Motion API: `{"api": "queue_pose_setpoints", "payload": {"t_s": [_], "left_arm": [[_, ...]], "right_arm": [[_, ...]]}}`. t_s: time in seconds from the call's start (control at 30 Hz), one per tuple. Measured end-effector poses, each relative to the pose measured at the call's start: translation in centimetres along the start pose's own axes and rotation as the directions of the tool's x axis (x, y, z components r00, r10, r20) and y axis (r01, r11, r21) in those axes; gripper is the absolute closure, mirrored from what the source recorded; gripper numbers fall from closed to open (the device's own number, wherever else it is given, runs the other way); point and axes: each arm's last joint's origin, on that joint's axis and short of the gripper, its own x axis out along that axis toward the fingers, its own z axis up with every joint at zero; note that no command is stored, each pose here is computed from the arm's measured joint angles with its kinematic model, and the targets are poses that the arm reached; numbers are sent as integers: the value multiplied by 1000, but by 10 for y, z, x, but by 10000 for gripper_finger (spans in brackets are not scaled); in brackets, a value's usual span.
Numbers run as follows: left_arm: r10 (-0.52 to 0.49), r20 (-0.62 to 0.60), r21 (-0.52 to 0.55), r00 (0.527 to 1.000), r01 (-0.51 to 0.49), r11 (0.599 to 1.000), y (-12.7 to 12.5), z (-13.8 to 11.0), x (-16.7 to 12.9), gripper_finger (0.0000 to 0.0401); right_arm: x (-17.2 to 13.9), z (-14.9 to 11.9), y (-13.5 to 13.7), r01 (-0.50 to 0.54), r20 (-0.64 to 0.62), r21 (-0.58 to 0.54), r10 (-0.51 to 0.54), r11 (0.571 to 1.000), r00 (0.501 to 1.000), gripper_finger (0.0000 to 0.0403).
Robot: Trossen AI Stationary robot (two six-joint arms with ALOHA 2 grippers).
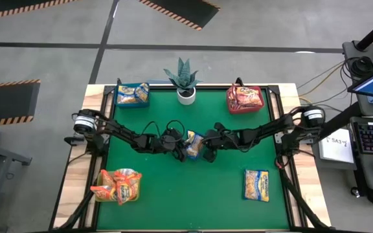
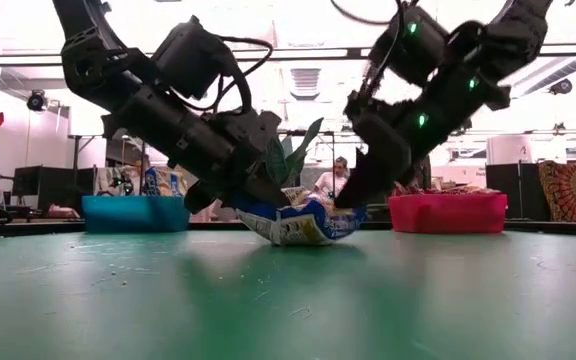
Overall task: Sort Maruchan noodles
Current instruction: Put the blue noodle pack into the blue bin
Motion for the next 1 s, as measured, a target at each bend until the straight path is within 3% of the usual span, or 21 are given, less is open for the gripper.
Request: {"api": "queue_pose_setpoints", "payload": {"t_s": [0.23,0.53,0.8,1.0], "left_arm": [[-17,16,52,1000,16,998,-5,15,-17,400],[-76,86,146,993,63,987,-15,47,-55,401],[-121,146,206,982,89,974,-16,77,-103,401],[-120,198,233,973,72,970,-3,99,-144,401]], "right_arm": [[-43,29,-2,-31,117,-3,31,1000,993,375],[-104,63,-11,-66,333,-43,76,997,940,375],[-121,68,-15,-60,390,-79,86,995,917,375],[-121,66,-15,-50,387,-101,85,994,918,375]]}}
